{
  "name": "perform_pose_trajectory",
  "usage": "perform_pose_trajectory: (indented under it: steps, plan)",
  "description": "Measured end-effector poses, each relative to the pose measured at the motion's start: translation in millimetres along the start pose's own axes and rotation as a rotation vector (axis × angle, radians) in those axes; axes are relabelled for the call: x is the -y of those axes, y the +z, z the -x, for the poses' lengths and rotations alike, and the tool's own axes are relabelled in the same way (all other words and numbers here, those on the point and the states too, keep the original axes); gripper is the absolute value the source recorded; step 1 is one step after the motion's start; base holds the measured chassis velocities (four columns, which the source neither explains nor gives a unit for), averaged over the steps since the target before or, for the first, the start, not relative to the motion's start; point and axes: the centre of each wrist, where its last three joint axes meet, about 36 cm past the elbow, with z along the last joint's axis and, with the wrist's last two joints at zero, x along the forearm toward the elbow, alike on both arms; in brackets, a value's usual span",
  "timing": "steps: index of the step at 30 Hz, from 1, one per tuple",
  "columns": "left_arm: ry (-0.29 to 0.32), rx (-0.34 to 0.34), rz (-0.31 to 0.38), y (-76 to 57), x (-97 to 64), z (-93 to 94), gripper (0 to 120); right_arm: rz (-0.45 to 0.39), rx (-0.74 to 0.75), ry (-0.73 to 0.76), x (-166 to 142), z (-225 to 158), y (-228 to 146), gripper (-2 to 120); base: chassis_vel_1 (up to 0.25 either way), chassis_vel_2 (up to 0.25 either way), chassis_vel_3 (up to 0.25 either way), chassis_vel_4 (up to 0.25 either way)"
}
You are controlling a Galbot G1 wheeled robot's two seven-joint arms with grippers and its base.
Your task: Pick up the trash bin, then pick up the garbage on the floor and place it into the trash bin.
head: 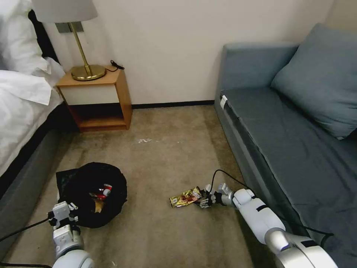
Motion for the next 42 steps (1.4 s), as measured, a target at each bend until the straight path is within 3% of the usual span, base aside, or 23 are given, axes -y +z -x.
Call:
perform_pose_trajectory:
  steps: [4,11,16,34,38,40,42]
  plan:
    - [0.001,0.001,0.002,-0.1,-0.1,1.2,3,-0.027,0.022,0.026,-3,3,-6,67,0.0,0.0,0.0,0.0]
    - [-0.002,-0.001,0.002,0.9,-1.3,2.1,3,-0.105,0.026,0.039,-15,13,-14,94,0.0,0.0,0.0,0.0]
    - [-0.005,-0.005,0.005,5.3,-3.0,2.0,3,-0.161,0.025,0.067,-19,18,-19,100,0.0,0.0,0.0,0.0]
    - [-0.014,-0.012,0.0,17.6,-3.2,3.6,3,-0.282,0.105,0.124,-38,38,-30,100,0.0,0.0,0.0,0.0]
    - [-0.014,-0.008,-0.003,17.9,-3.7,3.5,3,-0.27,0.094,0.109,-42,41,-23,86,0.0,0.0,0.0,0.0]
    - [-0.014,-0.008,-0.004,17.9,-3.8,3.6,3,-0.267,0.092,0.107,-43,42,-22,85,0.0,0.0,0.0,0.0]
    - [-0.015,-0.005,-0.005,17.8,-4.3,4.1,3,-0.248,0.084,0.101,-44,42,-18,73,0.0,0.0,0.0,0.0]
